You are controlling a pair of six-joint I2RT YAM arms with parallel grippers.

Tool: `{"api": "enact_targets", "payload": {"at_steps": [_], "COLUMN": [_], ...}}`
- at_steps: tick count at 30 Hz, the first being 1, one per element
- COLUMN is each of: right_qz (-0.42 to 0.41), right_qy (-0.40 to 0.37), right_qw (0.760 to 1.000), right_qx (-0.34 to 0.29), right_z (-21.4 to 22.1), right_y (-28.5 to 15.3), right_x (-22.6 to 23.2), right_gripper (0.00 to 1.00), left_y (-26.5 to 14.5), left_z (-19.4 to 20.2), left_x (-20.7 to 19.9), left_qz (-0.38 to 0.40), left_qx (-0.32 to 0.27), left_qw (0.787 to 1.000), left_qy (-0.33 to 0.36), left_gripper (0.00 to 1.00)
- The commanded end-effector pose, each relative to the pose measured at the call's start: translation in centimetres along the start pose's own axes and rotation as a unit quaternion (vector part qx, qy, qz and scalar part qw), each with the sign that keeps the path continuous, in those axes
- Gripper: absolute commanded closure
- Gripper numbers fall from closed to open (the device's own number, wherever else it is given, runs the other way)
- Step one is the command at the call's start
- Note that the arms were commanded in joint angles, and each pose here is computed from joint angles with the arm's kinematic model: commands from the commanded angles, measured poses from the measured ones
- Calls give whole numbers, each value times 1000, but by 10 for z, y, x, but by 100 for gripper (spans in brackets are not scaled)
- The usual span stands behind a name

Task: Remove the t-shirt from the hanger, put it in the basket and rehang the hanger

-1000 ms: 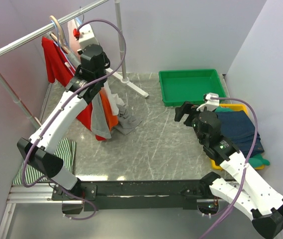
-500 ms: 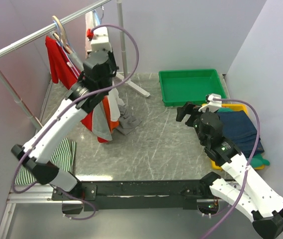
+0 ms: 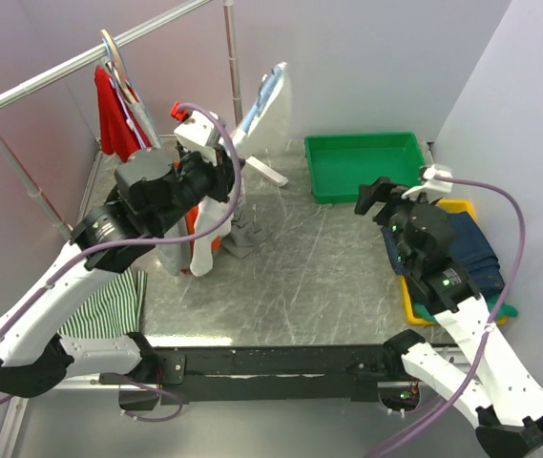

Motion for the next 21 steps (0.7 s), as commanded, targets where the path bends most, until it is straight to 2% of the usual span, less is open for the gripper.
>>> {"api": "enact_targets", "payload": {"at_steps": [1,7,13,18,21], "right_qz": [-55,-102,-123,-127,-133], "right_qy": [3,-24,-30,-38,-45], "right_qw": [996,982,973,973,972], "right_qx": [-75,-156,-191,-190,-190], "right_z": [-56,-113,-132,-129,-126], "right_y": [-8,-29,-42,-43,-46], "right_x": [18,35,40,39,37], "right_gripper": [0,0,0,0,0], "left_y": [-34,-61,-81,-92,-86], "left_z": [-53,-107,-142,-146,-127], "left_x": [-7,-10,-12,-15,-13], "left_qz": [90,152,190,217,197], "left_qx": [-106,-180,-242,-257,-243], "left_qw": [990,972,951,941,949], "left_qy": [13,20,26,35,34], "left_gripper": [99,99,99,99,99]}}
Point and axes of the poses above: each gripper's point midway between its finger pads, its own y axis out along the fingers, its own x axis along the line the jaws close on, z = x × y, the point moved 7 cm from there along -y, back along the fingers, and after that the axes turned 10 degrees about y, right-handed, at the moved point
